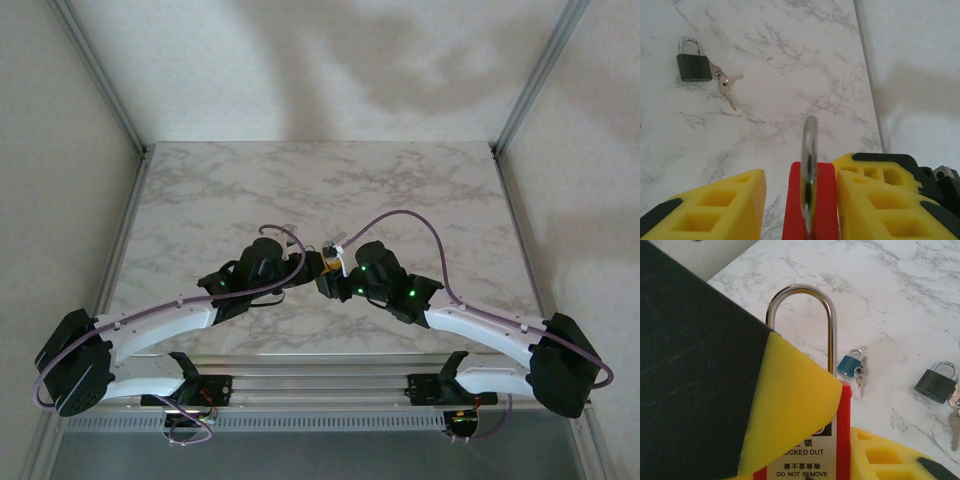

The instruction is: Lock with the key

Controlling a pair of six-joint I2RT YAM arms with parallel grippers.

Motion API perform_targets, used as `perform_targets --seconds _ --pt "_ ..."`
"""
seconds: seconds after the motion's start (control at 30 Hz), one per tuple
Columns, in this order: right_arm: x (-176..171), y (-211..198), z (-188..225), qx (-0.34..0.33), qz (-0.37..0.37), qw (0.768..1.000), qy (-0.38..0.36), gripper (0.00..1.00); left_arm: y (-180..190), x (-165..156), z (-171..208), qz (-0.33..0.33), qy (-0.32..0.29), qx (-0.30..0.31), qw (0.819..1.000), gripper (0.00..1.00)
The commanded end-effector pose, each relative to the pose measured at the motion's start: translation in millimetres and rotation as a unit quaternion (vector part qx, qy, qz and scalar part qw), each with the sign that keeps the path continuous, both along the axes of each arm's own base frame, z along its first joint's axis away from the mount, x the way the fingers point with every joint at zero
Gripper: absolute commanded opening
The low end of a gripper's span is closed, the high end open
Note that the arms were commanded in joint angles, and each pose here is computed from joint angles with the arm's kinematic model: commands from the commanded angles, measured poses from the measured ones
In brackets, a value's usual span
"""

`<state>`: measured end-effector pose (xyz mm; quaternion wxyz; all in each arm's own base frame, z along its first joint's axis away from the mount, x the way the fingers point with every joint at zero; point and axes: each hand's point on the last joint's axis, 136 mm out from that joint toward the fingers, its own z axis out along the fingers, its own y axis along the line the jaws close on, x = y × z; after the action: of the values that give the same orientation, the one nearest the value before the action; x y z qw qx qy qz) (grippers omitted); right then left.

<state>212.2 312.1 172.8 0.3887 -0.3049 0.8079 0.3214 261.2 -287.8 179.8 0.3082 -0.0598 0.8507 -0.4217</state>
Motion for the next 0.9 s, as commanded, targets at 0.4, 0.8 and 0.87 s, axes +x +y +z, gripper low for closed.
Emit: perform_targets --seconds 0.4,0.8,0.87 --pt "-0.9 7.7 5.3 0.024 0.009 1.000 0.001 0.00 -9.2 0.7 12.6 -0.007 -0.006 -0.020 1.000 0.29" --pt "-2.4 12.4 3.3 0.031 0.016 0.999 0.013 0.00 -13.0 -0.7 9.8 -0.010 -0.001 -0.024 1.000 0.16" --pt "-3.0 12.4 4.2 0.032 0.017 0.999 0.012 0.00 -13.1 -0.5 10.3 -0.010 -0.002 -0.024 1.000 0.07"
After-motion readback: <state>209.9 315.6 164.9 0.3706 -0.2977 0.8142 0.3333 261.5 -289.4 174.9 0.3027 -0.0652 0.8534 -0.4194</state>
